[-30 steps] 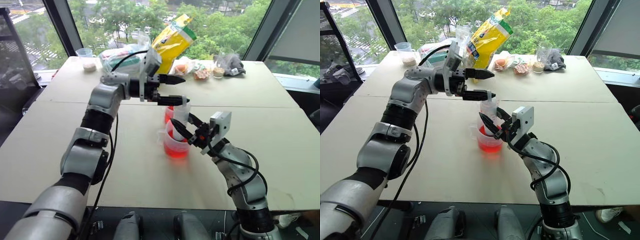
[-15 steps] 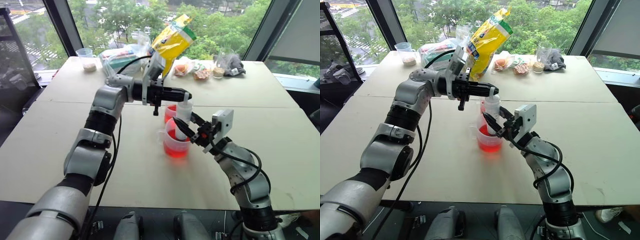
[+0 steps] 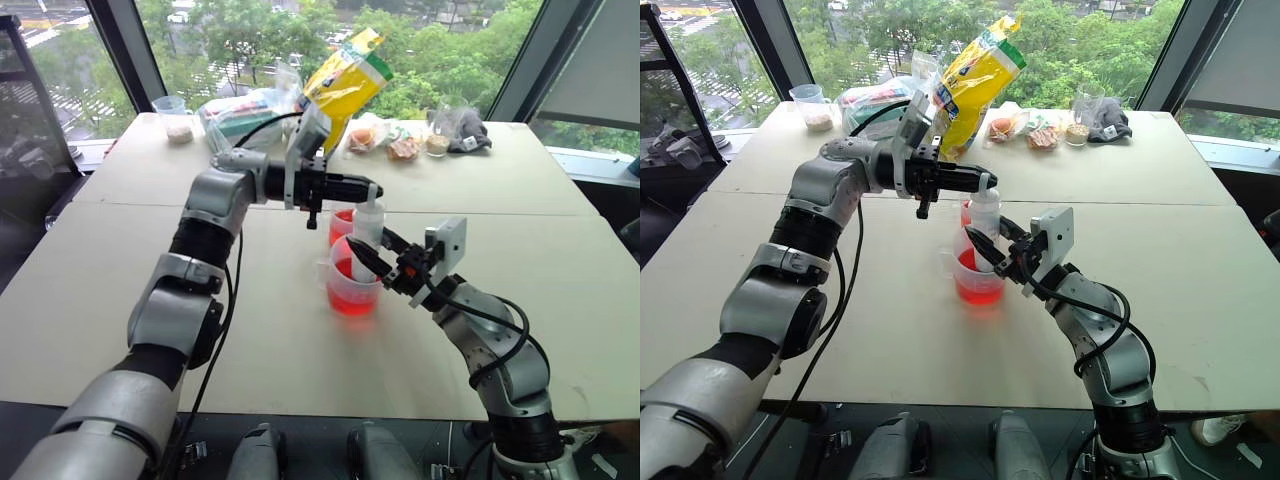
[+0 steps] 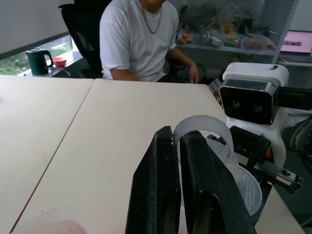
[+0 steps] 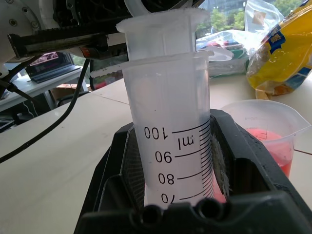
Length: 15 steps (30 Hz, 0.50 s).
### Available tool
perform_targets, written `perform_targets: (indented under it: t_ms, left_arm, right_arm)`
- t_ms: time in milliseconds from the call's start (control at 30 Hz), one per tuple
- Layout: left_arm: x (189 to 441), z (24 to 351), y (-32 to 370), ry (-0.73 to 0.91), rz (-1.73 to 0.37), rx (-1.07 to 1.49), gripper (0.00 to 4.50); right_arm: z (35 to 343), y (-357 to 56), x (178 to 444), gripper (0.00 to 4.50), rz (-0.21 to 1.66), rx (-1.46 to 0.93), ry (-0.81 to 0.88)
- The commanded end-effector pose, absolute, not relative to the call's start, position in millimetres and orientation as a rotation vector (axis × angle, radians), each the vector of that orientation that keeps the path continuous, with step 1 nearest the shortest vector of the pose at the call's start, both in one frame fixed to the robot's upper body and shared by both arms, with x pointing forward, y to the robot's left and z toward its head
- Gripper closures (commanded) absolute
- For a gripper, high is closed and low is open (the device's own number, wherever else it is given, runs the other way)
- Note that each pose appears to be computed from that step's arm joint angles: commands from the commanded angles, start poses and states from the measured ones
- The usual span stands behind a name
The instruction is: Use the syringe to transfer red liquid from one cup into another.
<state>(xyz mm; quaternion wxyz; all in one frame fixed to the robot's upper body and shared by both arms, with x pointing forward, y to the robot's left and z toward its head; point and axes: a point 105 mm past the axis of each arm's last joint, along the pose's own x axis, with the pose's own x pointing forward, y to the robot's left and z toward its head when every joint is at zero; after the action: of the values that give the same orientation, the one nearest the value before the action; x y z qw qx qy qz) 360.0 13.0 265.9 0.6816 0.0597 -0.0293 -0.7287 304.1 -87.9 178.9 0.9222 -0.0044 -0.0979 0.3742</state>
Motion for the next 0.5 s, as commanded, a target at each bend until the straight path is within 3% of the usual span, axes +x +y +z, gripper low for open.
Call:
perform_targets:
  t_ms: [33,500]
  left_arm:
    - [361.1,314.2,19.9,-0.254,-1.571,0.157,4.48]
    - [362.4,316.2,20.7,-0.262,-1.561,0.159,4.48]
  right_arm:
    - [161.1,-71.2,293.4,2.97,0.864,-0.007,-0.125]
    - [158.2,-71.1,292.9,2.97,0.867,-0.001,-0.110]
